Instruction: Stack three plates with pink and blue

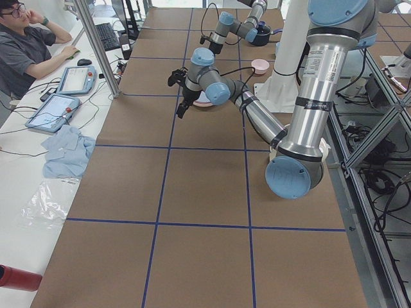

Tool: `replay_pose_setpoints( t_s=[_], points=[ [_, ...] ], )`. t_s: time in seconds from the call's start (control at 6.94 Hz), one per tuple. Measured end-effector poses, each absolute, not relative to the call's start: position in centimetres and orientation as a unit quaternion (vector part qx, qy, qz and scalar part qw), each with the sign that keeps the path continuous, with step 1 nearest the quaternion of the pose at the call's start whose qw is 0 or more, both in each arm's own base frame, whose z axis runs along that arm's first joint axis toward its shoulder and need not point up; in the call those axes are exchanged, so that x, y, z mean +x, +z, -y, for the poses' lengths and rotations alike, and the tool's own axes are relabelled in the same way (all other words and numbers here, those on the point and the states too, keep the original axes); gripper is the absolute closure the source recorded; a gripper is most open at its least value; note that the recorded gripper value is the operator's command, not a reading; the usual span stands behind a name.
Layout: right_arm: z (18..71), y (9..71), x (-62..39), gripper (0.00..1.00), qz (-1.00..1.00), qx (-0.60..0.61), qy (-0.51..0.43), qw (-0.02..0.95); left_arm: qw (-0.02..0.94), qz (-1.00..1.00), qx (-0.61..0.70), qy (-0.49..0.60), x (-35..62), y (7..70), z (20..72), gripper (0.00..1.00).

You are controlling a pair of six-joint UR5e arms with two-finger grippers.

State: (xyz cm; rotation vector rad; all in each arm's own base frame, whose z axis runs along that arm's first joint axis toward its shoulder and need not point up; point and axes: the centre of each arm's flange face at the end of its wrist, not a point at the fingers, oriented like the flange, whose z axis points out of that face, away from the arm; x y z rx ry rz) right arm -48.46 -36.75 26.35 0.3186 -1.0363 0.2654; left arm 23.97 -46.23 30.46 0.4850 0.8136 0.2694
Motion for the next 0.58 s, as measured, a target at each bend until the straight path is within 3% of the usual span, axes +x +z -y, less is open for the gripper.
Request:
replay_pose_setpoints(
  t_s=[0.58],
  points=[
    [42.5, 24.3, -45.3, 0.01, 0.439, 0.137, 0.149, 0.875, 0.884, -0.390, 0.228, 0.123, 23.8, 31.0, 46.2, 0.00]
  ],
)
